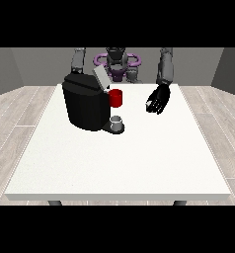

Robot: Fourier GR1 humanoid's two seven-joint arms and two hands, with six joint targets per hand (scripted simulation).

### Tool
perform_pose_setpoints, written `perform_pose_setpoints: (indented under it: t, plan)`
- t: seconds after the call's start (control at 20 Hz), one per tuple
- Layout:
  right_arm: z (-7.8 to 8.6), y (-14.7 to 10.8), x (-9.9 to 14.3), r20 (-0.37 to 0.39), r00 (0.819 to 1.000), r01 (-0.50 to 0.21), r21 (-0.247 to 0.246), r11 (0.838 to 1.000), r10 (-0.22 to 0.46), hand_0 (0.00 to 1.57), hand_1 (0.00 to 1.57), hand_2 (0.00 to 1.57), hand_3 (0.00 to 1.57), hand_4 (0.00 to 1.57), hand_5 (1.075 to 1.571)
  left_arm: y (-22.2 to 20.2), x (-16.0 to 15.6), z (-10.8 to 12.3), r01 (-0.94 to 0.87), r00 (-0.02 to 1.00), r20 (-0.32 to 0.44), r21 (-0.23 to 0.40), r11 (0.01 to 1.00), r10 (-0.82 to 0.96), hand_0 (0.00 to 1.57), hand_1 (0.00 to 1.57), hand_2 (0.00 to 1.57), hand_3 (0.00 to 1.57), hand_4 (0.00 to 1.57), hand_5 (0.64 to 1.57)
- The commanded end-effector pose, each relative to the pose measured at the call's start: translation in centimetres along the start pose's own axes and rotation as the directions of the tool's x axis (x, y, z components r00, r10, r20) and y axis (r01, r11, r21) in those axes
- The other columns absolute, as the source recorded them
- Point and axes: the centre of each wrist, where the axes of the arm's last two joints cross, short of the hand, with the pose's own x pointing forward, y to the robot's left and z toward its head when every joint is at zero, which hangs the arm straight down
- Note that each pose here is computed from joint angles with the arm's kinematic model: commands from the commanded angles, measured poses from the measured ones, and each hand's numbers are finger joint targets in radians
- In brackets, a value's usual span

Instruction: Insert the coffee pod into the coffee machine and close the lid

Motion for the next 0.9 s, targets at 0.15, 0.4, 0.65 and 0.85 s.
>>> perform_pose_setpoints:
  t: [0.15, 0.4, 0.65, 0.85]
  plan:
    - [-0.6, -0.4, -0.4, -0.027, 0.999, 0.017, -0.020, 1.000, -0.017, 0.00, 0.00, 0.00, 0.00, 0.00, 1.571, -1.4, -0.9, 0.0, 0.155, 0.988, -0.005, -0.144, 0.977, -0.157, 0.91, 0.91, 1.04, 0.89, 0.33, 1.571]
    - [-0.4, -1.6, -2.4, -0.046, 0.999, 0.022, -0.015, 1.000, -0.023, 0.00, 0.00, 0.00, 0.00, 0.00, 1.571, -0.9, -0.7, -0.8, 0.191, 0.979, -0.035, -0.188, 0.964, -0.200, 0.73, 0.73, 0.96, 0.85, 0.39, 1.571]
    - [-1.8, -1.3, -0.6, -0.092, 0.993, -0.086, -0.067, 0.994, 0.079, 0.00, 0.00, 0.00, 0.00, 0.00, 1.571, -1.0, 0.1, -1.7, 0.196, 0.980, 0.017, -0.162, 0.967, -0.196, 1.04, 1.04, 1.12, 1.01, 0.40, 1.571]
    - [1.1, 0.8, -2.8, -0.147, 0.987, -0.076, -0.038, 0.996, 0.069, 0.00, 0.00, 0.00, 0.00, 0.00, 1.571, -3.2, 0.6, -1.5, 0.118, 0.993, 0.023, -0.222, 0.968, -0.116, 1.28, 1.28, 1.31, 1.24, 0.50, 1.571]
